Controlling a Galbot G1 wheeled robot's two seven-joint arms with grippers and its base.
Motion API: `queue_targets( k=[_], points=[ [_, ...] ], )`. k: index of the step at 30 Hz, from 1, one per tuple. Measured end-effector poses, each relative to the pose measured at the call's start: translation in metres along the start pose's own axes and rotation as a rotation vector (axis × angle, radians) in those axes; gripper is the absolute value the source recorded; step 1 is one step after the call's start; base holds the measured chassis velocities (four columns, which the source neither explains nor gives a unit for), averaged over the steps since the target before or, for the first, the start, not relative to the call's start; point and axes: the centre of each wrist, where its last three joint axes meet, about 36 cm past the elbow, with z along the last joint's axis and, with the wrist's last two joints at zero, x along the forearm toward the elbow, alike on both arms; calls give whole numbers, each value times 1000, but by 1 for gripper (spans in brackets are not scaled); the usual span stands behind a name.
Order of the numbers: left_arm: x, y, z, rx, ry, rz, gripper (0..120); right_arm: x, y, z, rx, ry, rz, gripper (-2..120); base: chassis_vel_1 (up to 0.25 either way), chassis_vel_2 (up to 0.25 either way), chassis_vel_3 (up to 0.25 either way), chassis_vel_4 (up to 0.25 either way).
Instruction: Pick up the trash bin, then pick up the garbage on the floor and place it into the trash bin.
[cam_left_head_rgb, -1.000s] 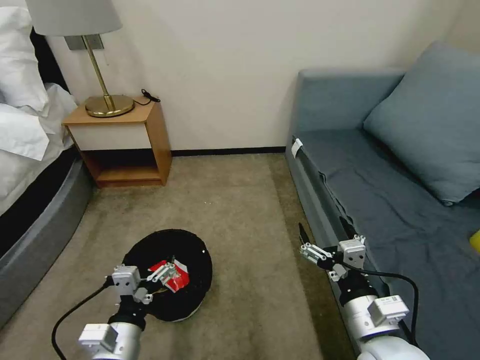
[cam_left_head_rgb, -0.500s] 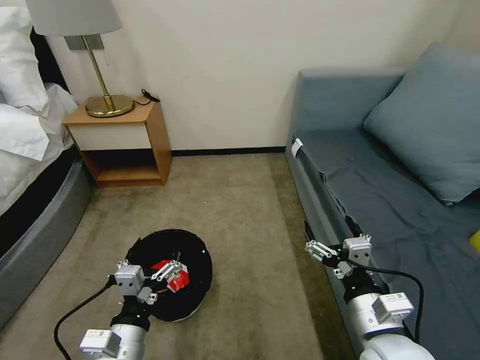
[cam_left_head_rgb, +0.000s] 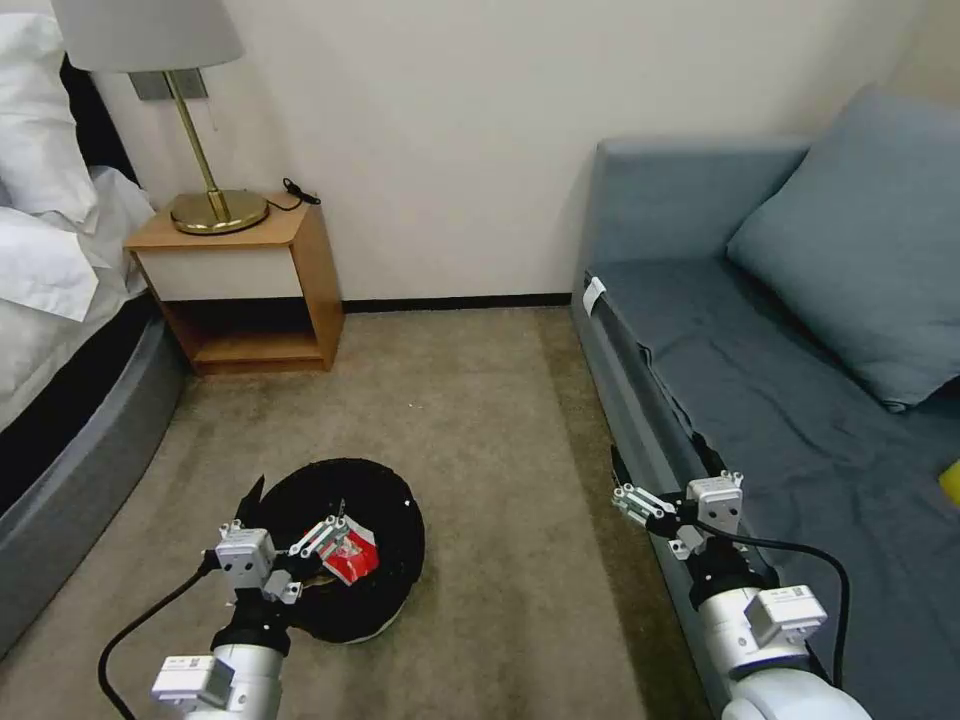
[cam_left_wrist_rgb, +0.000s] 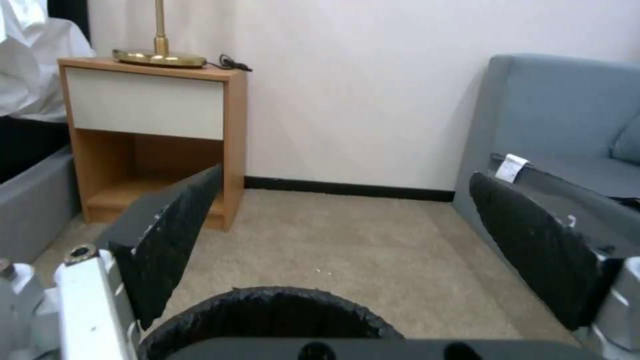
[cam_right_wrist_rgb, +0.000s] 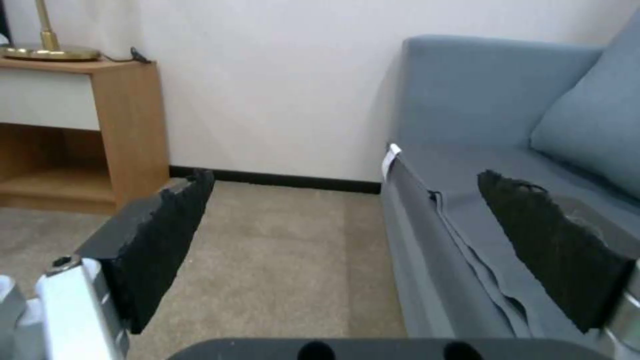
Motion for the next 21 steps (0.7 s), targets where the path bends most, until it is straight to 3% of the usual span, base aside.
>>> queue_targets(
  k=[21],
  points=[
    [0, 0, 0, -2, 2, 0, 100, 1, 0, 0, 8, 9, -2, 100, 0, 0, 0, 0]
  ],
)
